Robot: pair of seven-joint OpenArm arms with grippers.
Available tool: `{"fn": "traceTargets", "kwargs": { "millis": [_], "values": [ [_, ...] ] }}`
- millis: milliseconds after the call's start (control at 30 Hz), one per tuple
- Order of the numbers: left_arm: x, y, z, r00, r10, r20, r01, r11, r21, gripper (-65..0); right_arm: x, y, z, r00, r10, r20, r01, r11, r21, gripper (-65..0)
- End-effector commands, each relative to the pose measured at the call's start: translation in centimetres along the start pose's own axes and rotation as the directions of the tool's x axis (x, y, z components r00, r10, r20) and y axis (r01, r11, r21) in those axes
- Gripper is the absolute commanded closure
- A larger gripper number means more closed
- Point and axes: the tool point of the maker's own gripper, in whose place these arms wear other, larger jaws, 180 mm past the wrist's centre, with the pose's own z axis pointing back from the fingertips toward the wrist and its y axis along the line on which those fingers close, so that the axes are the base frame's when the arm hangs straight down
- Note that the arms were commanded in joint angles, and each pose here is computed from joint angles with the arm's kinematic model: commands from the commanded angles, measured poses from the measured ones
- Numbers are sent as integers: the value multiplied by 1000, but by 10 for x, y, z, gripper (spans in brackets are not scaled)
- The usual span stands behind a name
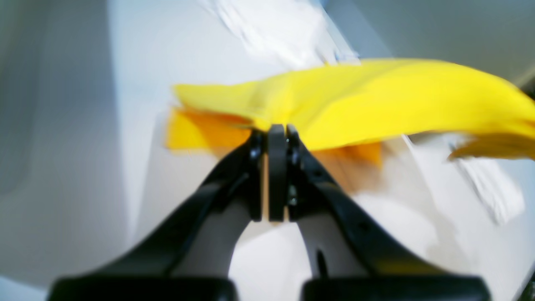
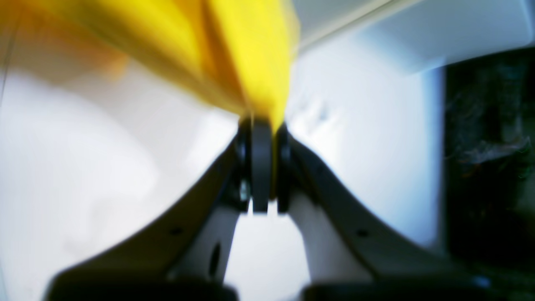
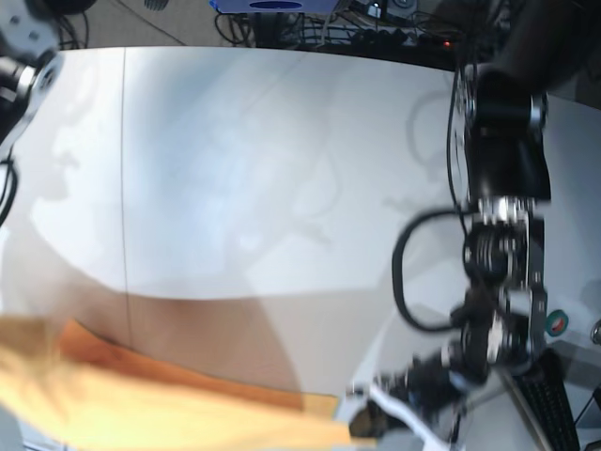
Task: Layout the t-shirt on the table in an organized manner, then fold the t-shirt properly
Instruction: 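Lift the shirt with both grippers and shake it flat onto the table, then release the shirt corners and lift both grippers clear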
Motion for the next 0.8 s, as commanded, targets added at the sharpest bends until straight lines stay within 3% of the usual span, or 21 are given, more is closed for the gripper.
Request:
{"fn": "traceTargets", "kwargs": {
  "millis": [0,167,333,767],
  "values": [
    [-5,7,9,1000,-2,11,2,1000,18,0,-17,-7,0,999,-19,-42,18,1000,-25,0],
    [-138,38,35,966,110,-235,-81,988,131,0,-109,66,-29,979,-69,-194,100,983,157,0],
    [-218,64,60,939,106,-328,-23,969,247,0,-166,109,-41,944,-55,-326,148,952,267,0],
    [-278,47,109,902,139,-408,-28,963,267,0,-246,135,-16,884,28,-467,139,938,318,0]
  ]
}}
